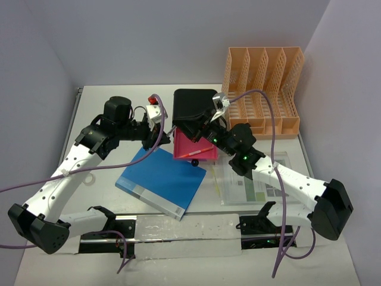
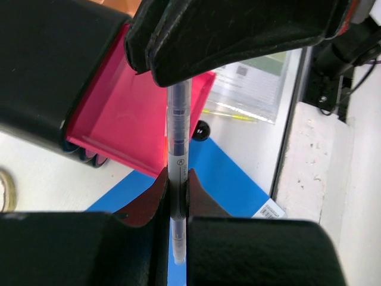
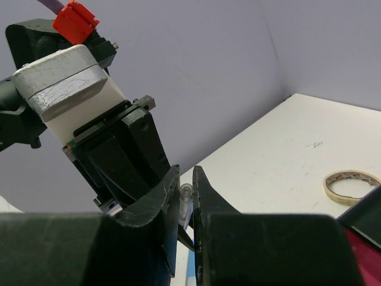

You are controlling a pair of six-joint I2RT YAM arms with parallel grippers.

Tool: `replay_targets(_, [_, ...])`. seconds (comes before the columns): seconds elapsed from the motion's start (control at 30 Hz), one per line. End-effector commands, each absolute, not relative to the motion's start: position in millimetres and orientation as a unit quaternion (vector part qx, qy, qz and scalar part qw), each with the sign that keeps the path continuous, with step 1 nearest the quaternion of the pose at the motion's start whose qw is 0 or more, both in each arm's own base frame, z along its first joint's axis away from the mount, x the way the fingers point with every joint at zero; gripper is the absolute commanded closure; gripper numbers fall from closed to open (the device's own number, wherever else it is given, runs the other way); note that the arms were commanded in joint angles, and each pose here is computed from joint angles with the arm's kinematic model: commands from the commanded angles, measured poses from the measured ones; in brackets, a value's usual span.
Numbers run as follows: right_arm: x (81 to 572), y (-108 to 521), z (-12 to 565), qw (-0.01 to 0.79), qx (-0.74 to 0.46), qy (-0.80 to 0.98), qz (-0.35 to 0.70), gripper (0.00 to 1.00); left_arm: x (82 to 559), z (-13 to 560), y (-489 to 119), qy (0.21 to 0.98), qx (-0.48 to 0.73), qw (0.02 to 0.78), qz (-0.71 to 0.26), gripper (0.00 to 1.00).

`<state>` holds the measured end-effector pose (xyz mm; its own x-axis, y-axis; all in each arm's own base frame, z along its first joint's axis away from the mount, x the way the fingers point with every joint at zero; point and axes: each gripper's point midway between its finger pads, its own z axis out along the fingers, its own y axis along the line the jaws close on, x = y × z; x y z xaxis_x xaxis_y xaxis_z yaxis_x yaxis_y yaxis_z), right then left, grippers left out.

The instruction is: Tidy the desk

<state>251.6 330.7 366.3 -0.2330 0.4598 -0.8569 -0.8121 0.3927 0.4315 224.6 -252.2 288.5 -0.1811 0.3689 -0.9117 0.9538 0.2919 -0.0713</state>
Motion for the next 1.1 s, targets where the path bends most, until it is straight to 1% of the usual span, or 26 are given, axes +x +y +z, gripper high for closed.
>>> replay_targets(0.0, [253,349,333,0.577,-0.15,0.607,0.525,1.0,244,315,-248,0.684,0.457,0.476,-0.313,1.0])
replay_targets(0.13, [241,376,285,0.529,-0.153,0.636,0.54,1.0,255,331,-248,0.683,0.439,0.5,-0.301,1.0])
replay_targets(0.23, [232,389,260,0.505,-0.161,0.655,0.538,1.0,261,338,-244,0.689,0.43,0.507,-0.288,1.0])
replay_targets(0.33, [220,400,244,0.489,-0.177,0.664,0.537,1.0,269,352,-237,0.691,0.415,0.526,-0.272,1.0])
replay_targets(0.67, [188,425,196,0.431,-0.181,0.695,0.547,1.0,277,357,-229,0.693,0.39,0.539,-0.277,1.0])
replay_targets(0.83, [181,429,187,0.42,-0.182,0.697,0.552,1.0,282,357,-224,0.697,0.384,0.543,-0.267,1.0])
replay_targets(1.0, [184,423,195,0.437,-0.186,0.693,0.542,1.0,278,350,-227,0.696,0.394,0.532,-0.277,1.0])
replay_targets(1.03, [185,422,201,0.442,-0.189,0.69,0.541,0.99,277,346,-229,0.696,0.399,0.527,-0.28,1.0])
replay_targets(1.07, [185,419,206,0.446,-0.194,0.689,0.537,0.95,278,340,-230,0.699,0.402,0.52,-0.281,1.0])
